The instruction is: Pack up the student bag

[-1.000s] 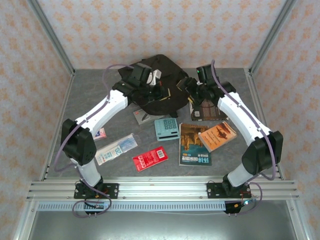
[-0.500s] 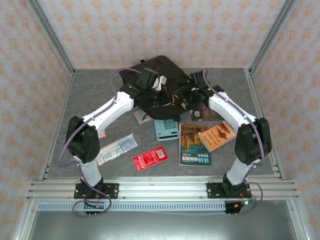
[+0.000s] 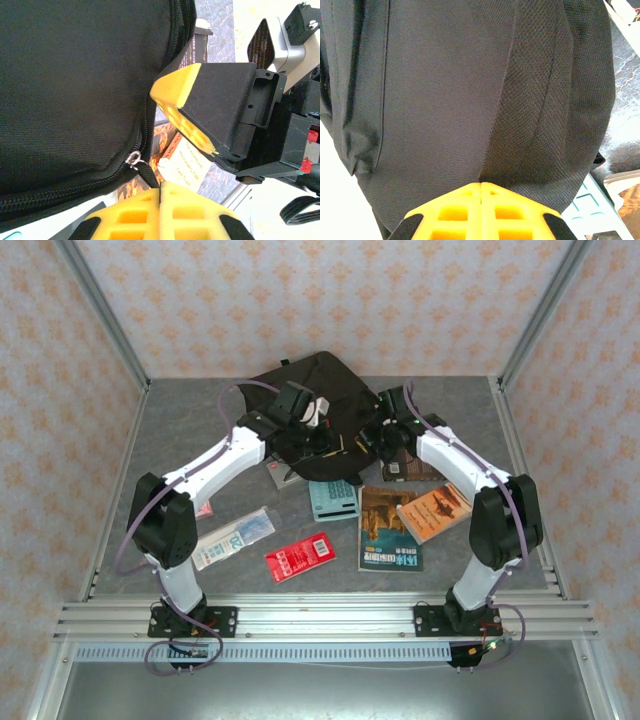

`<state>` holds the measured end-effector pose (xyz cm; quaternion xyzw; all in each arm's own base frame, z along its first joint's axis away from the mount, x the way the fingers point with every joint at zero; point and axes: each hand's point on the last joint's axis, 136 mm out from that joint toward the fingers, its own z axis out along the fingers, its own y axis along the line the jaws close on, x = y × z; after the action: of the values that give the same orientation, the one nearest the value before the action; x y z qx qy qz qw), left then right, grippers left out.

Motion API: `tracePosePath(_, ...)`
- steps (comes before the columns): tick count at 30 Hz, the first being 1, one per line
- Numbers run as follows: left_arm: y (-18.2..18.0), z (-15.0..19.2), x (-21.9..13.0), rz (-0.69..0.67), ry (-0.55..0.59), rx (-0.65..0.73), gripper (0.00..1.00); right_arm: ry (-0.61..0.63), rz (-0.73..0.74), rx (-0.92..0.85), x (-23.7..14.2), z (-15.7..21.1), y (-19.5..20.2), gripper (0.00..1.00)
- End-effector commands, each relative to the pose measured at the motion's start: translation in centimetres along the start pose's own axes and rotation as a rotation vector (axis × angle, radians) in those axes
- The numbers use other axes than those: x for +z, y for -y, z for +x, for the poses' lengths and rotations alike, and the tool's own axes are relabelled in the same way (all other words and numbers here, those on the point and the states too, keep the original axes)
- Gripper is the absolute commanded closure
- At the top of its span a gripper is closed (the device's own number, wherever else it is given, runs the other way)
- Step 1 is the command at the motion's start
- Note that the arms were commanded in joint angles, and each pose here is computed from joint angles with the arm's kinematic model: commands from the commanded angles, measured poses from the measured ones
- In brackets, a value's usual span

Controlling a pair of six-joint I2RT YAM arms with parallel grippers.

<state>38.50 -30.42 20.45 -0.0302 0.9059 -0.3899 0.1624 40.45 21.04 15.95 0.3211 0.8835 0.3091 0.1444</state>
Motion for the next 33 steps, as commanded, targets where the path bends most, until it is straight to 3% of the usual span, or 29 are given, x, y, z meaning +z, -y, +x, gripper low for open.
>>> tracePosePath(1, 1.2, -0.7, -2.5, 0.029, 0.051, 0.047, 1.00, 0.046, 0.006, -0.038, -1.2, -0.6, -0.3, 0.89)
tracePosePath(4, 1.2, -0.6, -2.4, 0.031, 0.047, 0.047, 1.00, 0.030, 0.006, -0.013, -1.9, -0.2, -0.4, 0.50)
tracePosePath(9, 1.3, -0.7, -2.4, 0.040, 0.048, 0.050, 1.00, -0.014, 0.020, 0.067, -2.6, 1.2, -0.2, 0.31)
tracePosePath(26, 1.0, 0.1, -2.3, 0.045, 0.039, 0.051, 1.00, -0.058, 0.189, 0.124, 1.2, 2.3, 0.4, 0.27)
tracePosePath(29, 1.0, 0.1, -2.3, 0.044, 0.040, 0.055, 1.00, -0.052, 0.226, 0.118, 1.4, 2.7, 1.2, 0.32)
tracePosePath(33, 0.8, 0.1, -2.3, 0.042, 0.041, 0.055, 1.00, -0.006, 0.250, 0.111, 0.9, 2.4, 1.8, 0.46)
